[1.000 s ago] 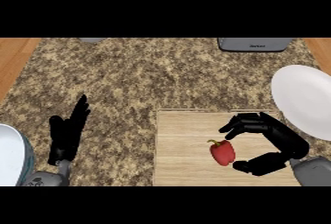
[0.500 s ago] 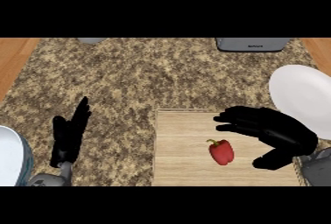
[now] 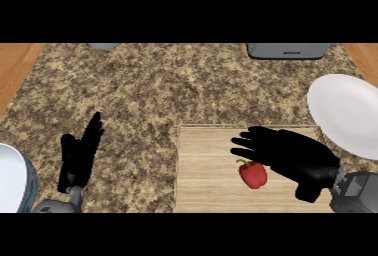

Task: Pick the bell pepper from the tray and place it in the plate

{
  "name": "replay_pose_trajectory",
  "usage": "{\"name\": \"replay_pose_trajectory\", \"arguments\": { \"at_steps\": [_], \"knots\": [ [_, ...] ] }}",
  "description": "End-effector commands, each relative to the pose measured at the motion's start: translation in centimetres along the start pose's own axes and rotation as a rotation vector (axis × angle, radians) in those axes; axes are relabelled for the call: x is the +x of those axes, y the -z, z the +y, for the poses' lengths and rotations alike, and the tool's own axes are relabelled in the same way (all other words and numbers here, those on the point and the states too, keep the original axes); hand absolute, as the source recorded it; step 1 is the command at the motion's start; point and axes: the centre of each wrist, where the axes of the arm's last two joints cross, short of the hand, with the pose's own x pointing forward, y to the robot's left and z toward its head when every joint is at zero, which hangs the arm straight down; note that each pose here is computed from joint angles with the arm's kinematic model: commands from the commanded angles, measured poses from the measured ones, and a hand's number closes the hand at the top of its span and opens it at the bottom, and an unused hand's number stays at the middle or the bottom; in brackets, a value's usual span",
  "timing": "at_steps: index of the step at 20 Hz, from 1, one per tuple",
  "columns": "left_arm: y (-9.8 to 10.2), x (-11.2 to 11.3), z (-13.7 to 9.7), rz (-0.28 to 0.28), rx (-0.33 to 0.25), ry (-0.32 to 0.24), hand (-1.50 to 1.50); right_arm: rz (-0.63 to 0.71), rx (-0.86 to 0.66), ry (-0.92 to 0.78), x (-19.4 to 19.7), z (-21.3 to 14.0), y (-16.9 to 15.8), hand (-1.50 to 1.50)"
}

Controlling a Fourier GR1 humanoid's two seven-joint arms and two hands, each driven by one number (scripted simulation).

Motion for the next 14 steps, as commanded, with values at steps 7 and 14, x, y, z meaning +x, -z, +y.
{"name": "replay_pose_trajectory", "arguments": {
  "at_steps": [7, 14],
  "knots": [
    [-0.1, 0.7, -0.5, -0.007, -0.011, -0.008, 0.0, 0.107, 0.178, -0.035, 3.0, 0.4, 3.5, -1.5],
    [0.2, 0.2, 0.3, -0.005, 0.007, -0.007, 0.0, 0.1, 0.204, -0.037, 2.3, 1.2, 4.2, -1.5]
  ]
}}
